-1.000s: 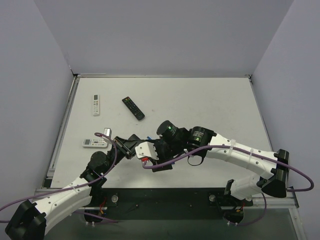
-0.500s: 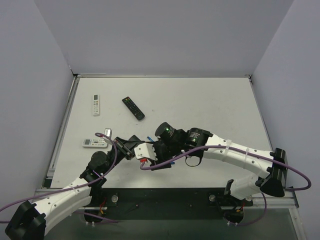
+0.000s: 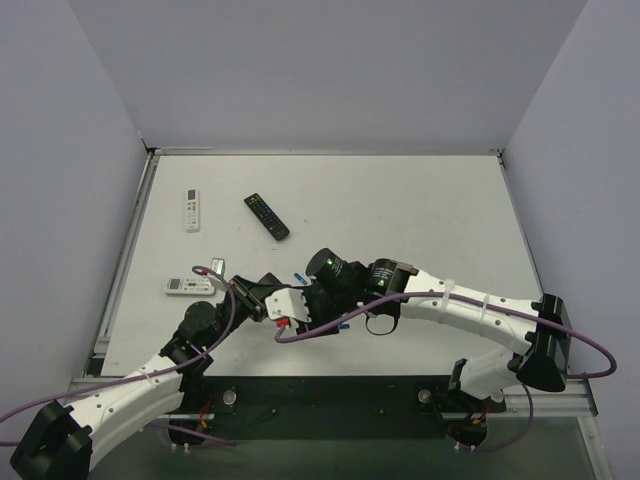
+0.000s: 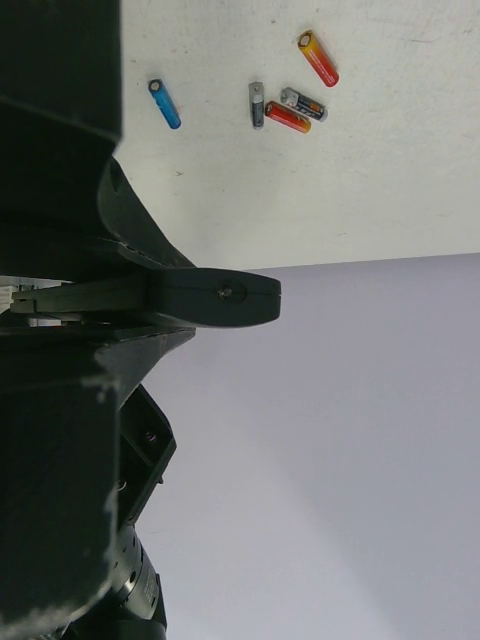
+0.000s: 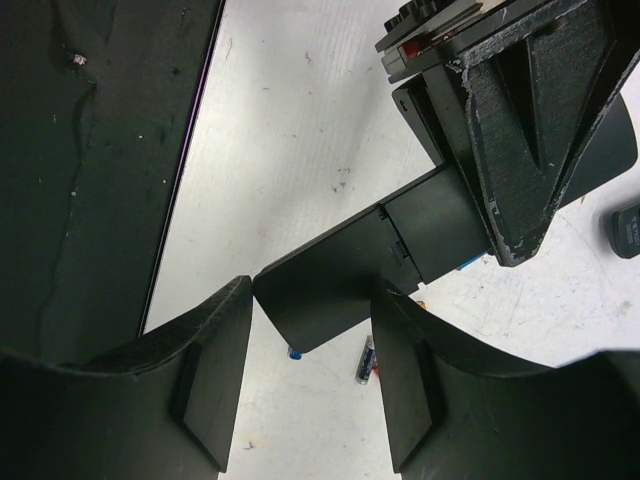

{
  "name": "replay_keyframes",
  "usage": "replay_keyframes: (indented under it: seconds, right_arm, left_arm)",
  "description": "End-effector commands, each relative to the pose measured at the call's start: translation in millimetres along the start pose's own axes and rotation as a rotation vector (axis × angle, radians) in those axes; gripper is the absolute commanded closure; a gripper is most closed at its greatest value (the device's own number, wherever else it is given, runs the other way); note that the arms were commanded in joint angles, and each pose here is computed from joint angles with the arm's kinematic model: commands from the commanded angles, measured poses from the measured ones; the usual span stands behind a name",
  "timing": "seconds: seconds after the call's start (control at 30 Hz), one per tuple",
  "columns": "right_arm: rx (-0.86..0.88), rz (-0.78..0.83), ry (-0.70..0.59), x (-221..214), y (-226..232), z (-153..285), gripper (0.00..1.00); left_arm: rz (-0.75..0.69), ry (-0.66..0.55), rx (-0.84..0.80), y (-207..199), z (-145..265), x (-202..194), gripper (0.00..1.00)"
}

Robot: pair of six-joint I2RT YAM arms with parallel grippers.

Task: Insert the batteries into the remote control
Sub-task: Load the battery cover into the remote control.

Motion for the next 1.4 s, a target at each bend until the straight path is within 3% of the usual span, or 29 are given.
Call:
replay_keyframes:
  seconds: [0.0, 0.37, 1.07, 1.23, 1.37]
  right_arm:
    - [0.068, -0.01, 0.091, -22, 13, -18, 0.55]
    - [0.028, 0.004, 0.125, -33, 12, -27, 0.56]
    - [-0.065, -0.016, 0.001, -18, -27, -44, 0.58]
    - [-0.055, -0.069, -0.051, -7, -24, -37, 0.45]
    - [-0.098, -0.213, -0.134, 12, -22, -15, 0.32]
  left_arm:
    - [0.039, 0.005, -0.299, -74, 5, 5, 1.0]
    - [0.052, 0.024, -0.345, -88, 8, 5, 1.0]
    - [0.027, 0.067, -0.417, -102, 11, 1, 1.0]
    - [-0.012, 0.032, -0.354, -87, 6, 3, 1.0]
    - [-0.07, -0.034, -0.165, -54, -4, 8, 1.0]
Point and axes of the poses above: each gripper's point midway between its finger pads, its own z axis back along the fingers, its own y axis along the line the jaws close on, x = y × z, the point moved 7 cm from there along z, back along the fingers, and after that the axes turned 2 degrees about -z, right-handed, at the moved point
